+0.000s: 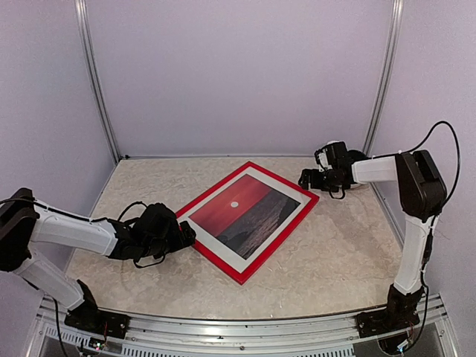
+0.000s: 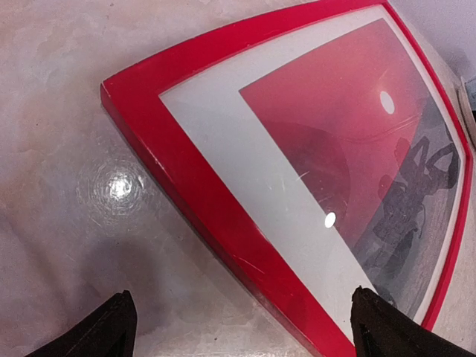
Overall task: Put the photo into the frame
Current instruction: Rotate the photo frame at the center of the board.
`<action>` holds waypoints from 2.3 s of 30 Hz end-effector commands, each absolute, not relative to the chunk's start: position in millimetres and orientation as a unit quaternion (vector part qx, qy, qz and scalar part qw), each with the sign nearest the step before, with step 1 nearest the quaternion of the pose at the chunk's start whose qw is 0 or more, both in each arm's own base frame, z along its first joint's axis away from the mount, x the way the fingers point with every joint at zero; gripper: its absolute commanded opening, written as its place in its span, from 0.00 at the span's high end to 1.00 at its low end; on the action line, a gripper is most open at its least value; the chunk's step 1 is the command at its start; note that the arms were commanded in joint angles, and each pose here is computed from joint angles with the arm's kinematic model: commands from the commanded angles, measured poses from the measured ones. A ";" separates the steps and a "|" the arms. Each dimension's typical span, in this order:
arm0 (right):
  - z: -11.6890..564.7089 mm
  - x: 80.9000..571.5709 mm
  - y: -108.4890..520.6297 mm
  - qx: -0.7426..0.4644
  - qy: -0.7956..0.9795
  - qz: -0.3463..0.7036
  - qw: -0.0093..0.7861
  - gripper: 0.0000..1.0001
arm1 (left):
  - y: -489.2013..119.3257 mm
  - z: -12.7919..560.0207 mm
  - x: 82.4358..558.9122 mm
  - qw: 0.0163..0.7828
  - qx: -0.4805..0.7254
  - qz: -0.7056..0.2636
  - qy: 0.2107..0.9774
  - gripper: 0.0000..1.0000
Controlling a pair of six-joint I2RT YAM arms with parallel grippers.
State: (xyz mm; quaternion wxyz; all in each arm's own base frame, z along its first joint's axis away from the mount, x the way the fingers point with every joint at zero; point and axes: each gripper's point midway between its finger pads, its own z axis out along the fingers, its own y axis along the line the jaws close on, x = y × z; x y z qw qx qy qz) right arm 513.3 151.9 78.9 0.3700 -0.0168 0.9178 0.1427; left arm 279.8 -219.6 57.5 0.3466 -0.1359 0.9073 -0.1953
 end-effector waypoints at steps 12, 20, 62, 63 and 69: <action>41.9 519.6 169.5 -0.061 0.924 0.191 0.324 0.01 | -227.6 47.6 308.7 0.339 -0.141 -0.218 0.904 0.01; 33.4 500.7 181.9 -0.080 0.919 0.238 0.303 0.01 | -227.3 41.5 316.1 0.338 -0.137 -0.215 0.906 0.01; 46.9 317.2 226.2 -0.118 0.910 0.287 0.274 0.01 | -267.1 50.2 437.8 0.350 -0.079 -0.217 0.908 0.01; 46.4 313.7 226.5 -0.118 0.911 0.286 0.274 0.01 | -269.3 51.2 441.5 0.350 -0.076 -0.219 0.907 0.01; 38.4 295.8 223.0 -0.107 0.914 0.284 0.269 0.01 | -277.6 47.0 460.4 0.350 -0.066 -0.221 0.908 0.01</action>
